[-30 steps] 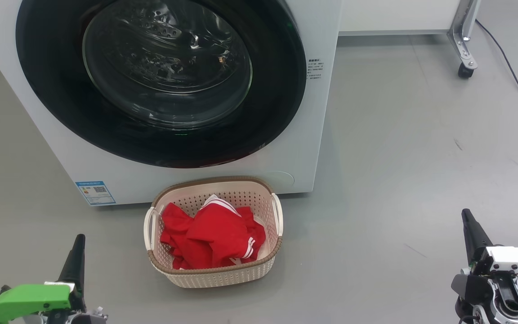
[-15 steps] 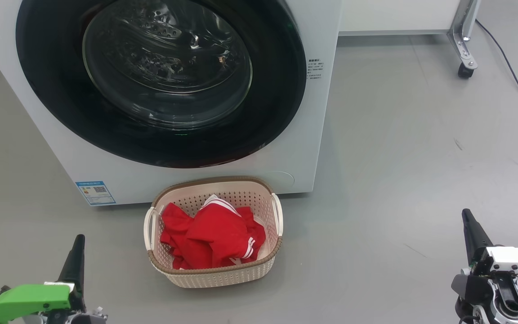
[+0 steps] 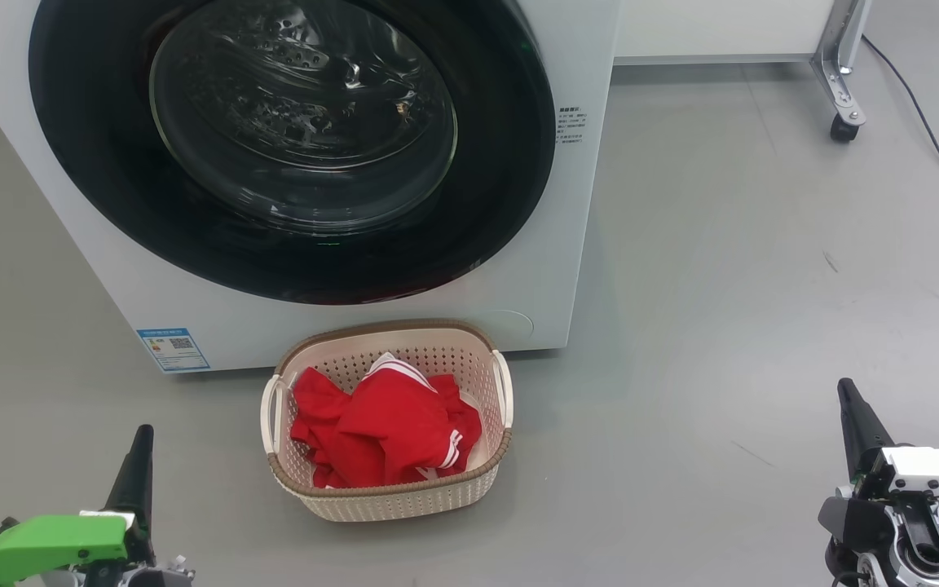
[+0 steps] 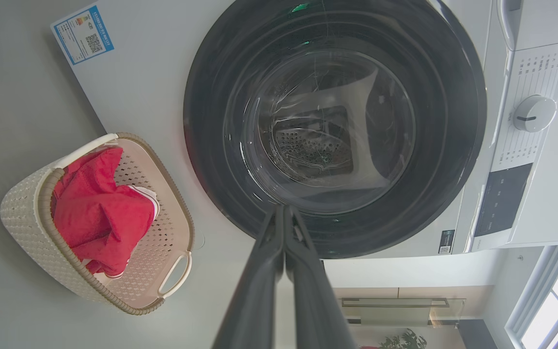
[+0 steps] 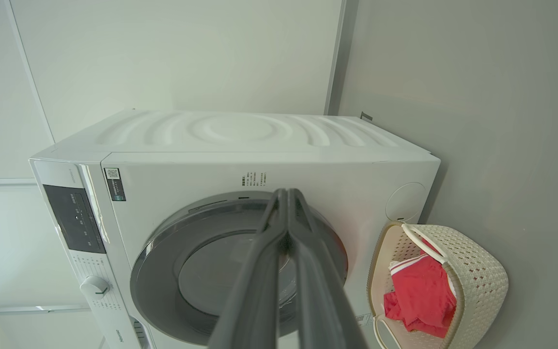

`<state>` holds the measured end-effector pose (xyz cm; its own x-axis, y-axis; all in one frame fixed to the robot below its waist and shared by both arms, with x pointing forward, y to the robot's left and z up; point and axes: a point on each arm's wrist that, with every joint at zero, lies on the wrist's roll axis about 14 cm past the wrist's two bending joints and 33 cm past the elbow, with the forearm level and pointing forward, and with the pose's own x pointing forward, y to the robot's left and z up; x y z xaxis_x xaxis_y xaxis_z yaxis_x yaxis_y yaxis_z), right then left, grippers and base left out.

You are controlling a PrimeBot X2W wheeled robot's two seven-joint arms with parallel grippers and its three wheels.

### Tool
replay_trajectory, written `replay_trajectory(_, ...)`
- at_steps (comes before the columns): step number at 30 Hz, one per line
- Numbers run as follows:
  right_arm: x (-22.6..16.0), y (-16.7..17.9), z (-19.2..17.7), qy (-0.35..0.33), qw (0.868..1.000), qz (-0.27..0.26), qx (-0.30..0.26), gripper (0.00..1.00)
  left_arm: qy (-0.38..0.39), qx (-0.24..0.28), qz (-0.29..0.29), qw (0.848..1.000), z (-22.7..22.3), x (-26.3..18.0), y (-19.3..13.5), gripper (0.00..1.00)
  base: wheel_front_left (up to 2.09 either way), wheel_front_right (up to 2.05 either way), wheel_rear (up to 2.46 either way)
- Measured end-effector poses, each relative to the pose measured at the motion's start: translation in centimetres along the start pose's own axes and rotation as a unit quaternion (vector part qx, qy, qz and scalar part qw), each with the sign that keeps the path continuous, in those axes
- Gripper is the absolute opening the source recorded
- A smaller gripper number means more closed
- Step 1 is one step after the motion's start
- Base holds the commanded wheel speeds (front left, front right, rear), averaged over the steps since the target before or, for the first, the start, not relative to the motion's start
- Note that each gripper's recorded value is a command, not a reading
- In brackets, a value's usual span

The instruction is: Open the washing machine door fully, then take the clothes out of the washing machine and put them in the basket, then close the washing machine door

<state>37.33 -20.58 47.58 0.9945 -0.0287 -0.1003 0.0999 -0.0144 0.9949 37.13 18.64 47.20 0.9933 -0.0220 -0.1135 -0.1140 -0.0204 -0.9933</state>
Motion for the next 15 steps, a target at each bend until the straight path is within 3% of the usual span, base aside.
replay_trajectory(15, 0.00, 0.00, 0.00, -0.001, 1.000, 0.000, 0.001, 0.00, 0.000, 0.001, -0.001, 1.000, -0.01, 0.06, -0.06, 0.00, 0.00, 0.00, 0.00)
